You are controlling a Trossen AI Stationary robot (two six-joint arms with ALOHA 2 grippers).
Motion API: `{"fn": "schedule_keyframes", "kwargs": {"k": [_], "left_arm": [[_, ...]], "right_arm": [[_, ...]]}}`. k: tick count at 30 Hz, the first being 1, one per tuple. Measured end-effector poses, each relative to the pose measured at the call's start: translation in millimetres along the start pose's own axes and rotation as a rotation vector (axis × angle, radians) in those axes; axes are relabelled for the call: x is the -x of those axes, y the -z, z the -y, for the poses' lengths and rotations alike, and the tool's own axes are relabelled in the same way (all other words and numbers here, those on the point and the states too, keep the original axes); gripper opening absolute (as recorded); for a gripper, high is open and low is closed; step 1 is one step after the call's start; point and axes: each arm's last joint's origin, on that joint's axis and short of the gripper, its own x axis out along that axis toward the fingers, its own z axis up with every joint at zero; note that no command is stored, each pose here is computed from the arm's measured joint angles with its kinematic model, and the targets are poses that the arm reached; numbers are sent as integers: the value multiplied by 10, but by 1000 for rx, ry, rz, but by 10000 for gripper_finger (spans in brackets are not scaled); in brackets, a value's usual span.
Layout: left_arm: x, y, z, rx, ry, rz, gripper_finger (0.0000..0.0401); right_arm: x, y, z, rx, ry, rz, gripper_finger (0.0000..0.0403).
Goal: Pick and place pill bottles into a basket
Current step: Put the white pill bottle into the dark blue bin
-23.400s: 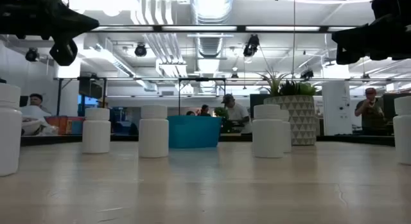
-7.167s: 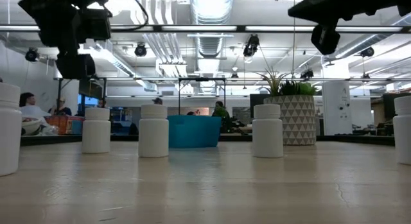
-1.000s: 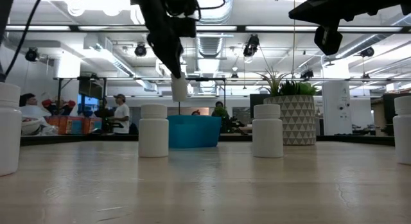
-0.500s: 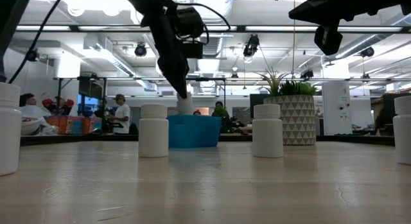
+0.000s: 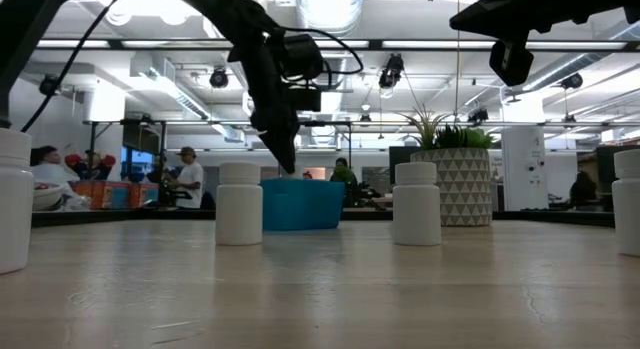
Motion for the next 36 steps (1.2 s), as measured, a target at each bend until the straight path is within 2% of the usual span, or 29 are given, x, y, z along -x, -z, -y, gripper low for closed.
{"fn": "schedule_keyframes", "kwargs": {"k": [23, 36], "left_arm": [[-227, 52, -48, 16, 46, -15, 151], [-195, 49, -44, 22, 77, 6, 156]], "right_arm": [[0, 0, 0, -4, 0, 0, 8], [-1, 1, 0, -3, 0, 0, 8]]}}
